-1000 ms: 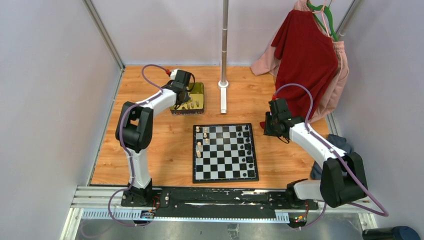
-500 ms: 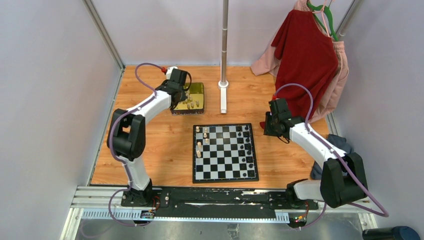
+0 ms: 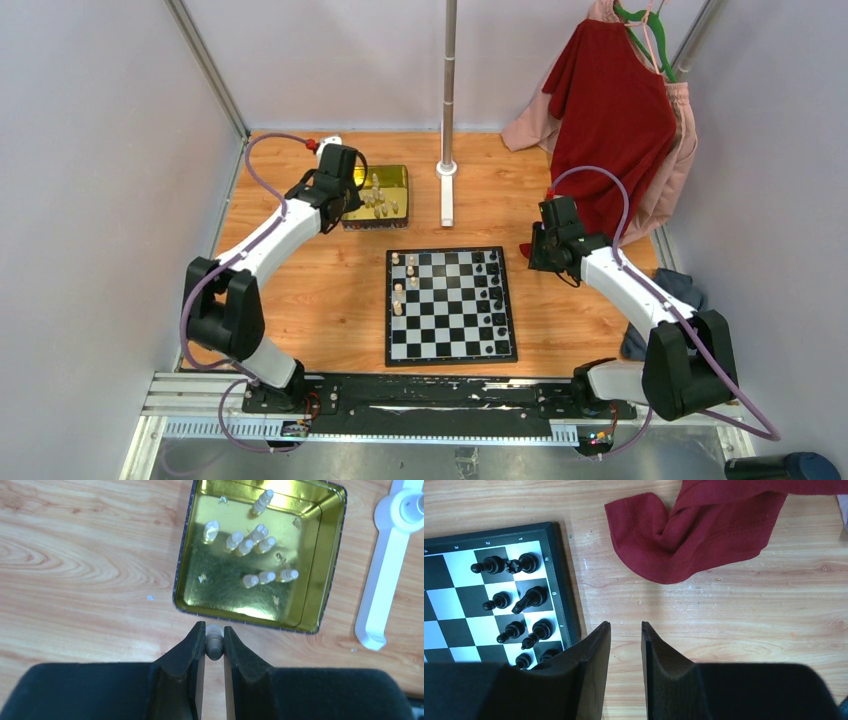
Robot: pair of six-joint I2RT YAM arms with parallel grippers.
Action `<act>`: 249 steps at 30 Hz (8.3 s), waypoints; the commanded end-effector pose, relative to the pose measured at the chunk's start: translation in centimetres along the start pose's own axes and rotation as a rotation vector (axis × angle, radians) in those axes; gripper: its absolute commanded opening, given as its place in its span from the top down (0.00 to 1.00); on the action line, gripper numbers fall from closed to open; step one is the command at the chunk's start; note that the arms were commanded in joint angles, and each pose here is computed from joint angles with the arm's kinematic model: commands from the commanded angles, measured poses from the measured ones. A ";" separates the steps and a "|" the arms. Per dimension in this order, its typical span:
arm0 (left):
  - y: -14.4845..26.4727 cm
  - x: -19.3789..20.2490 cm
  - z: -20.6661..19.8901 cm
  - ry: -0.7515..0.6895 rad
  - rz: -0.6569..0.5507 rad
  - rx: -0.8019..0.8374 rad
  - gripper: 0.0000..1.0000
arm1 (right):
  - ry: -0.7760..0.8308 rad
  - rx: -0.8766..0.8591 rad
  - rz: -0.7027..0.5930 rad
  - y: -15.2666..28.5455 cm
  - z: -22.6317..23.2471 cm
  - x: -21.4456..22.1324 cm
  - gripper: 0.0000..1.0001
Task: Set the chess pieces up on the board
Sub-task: Place the chess piece on the chessboard, then pick up the chess piece from the storage box.
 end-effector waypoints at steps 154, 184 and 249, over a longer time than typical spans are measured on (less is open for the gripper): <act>-5.9 -1.9 -2.3 0.089 0.097 -0.081 0.41 | 0.002 -0.057 0.013 0.8 -0.2 1.0 0.67; -11.7 -2.1 -0.5 0.208 0.144 -0.079 0.48 | 0.004 -0.024 0.045 -0.9 0.4 1.3 0.68; -13.9 0.2 -0.8 0.218 0.158 -0.196 0.61 | 0.017 -0.011 0.083 -3.1 0.5 1.8 0.68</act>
Point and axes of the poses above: each gripper's point midway between its finger pads, its own y axis back along the fingers, its own z axis along the line the jaws close on, x = y × z, the point moved 9 cm from there along y, back along the fingers, and after that the axes turned 15 degrees about -y, right-handed, at the moved point
